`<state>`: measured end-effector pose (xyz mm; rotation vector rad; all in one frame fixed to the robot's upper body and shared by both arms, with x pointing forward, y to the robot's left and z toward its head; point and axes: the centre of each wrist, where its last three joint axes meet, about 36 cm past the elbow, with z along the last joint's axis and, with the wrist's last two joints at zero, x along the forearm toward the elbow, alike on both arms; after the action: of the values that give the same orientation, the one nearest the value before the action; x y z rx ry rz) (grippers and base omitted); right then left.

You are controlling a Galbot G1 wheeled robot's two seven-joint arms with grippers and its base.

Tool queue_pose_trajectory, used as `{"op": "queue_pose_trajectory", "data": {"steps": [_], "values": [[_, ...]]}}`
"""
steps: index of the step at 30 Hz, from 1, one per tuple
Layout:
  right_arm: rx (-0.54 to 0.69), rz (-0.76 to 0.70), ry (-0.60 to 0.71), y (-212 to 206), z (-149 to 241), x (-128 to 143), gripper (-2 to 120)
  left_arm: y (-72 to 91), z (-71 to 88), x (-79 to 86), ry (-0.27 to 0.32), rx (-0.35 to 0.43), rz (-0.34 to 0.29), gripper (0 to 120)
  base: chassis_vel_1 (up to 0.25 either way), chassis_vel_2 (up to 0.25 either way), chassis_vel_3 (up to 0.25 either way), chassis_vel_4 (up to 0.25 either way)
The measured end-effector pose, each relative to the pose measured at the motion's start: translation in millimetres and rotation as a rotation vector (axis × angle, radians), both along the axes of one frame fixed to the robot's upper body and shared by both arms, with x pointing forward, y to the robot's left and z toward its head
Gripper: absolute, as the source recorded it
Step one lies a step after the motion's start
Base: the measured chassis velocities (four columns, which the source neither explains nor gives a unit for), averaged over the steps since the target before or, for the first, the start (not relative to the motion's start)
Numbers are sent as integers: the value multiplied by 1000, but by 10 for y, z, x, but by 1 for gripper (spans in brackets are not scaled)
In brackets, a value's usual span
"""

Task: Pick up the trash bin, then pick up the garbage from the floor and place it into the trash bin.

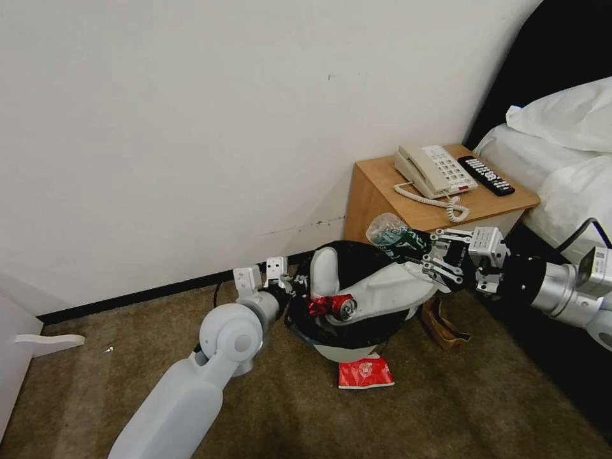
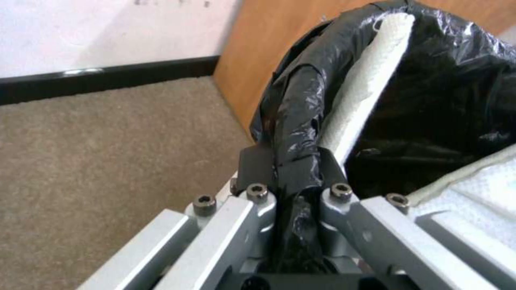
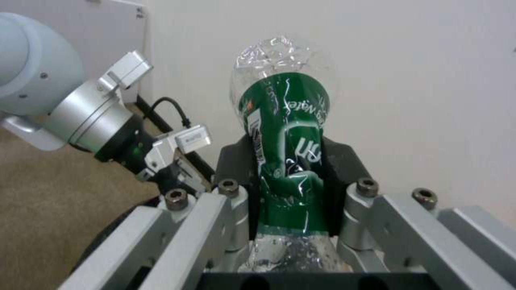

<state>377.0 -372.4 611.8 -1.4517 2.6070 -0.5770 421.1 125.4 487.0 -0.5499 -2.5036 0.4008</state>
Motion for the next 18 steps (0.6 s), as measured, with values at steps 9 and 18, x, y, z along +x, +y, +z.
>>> {"op": "queue_pose_trajectory", "data": {"steps": [9,18], "values": [[-1,-4,3,-16,-13,1,19,-166,-5,-18,-5,14,-56,4,0,0,0,0],[0,-9,5,-32,-32,1,19,-377,-7,-4,-10,12,-109,4,0,0,0,0]]}}
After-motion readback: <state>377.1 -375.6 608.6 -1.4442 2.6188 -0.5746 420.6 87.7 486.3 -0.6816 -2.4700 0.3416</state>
